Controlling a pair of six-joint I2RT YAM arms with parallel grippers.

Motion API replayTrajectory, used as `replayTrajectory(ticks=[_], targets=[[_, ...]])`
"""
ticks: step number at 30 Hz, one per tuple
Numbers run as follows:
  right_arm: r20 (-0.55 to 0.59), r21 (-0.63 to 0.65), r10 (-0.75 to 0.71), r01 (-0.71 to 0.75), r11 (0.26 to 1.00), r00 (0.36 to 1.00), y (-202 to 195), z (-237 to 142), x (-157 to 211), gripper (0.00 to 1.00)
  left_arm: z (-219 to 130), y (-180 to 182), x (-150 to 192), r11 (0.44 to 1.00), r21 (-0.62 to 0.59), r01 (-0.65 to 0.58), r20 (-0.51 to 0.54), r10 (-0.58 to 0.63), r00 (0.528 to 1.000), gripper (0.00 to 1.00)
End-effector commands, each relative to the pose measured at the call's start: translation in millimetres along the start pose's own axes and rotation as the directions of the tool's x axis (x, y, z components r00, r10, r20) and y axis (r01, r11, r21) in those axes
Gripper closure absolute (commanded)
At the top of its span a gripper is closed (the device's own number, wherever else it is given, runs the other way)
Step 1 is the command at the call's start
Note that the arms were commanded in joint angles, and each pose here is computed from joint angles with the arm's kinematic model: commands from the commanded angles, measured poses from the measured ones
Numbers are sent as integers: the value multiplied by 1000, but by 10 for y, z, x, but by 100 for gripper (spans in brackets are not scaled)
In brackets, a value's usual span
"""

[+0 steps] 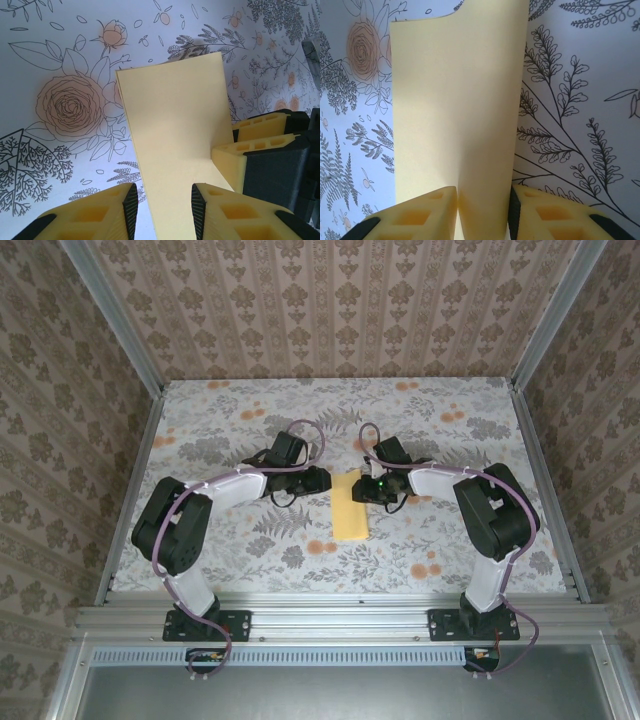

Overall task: Fold a paper plane with a square sheet of paper (pick it up from the middle)
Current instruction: Hold the square sheet of paper at the center of the table.

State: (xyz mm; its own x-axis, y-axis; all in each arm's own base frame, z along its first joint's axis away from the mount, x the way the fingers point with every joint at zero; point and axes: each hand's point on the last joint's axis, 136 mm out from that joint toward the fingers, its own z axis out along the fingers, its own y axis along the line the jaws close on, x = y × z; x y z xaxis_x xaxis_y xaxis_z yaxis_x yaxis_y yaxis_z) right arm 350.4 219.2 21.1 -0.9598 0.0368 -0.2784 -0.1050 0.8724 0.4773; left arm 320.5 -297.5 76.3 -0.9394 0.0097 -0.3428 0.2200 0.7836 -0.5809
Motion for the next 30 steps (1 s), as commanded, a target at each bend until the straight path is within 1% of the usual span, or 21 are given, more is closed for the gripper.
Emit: replayTrajectory(ticks=[1,17,30], targets=[[-64,75,18,-14,997,998,-163,55,162,64,-45,14,0,1000,0,-4,2,4,1000,63],[-78,96,26,-19,995,997,-201,90,232,64,162,-81,88,999,39,20,-27,-19,999,62],[-92,104,-8,18,994,996,-201,90,265,64,358,-129,183,998,54,32,-57,-29,998,65]])
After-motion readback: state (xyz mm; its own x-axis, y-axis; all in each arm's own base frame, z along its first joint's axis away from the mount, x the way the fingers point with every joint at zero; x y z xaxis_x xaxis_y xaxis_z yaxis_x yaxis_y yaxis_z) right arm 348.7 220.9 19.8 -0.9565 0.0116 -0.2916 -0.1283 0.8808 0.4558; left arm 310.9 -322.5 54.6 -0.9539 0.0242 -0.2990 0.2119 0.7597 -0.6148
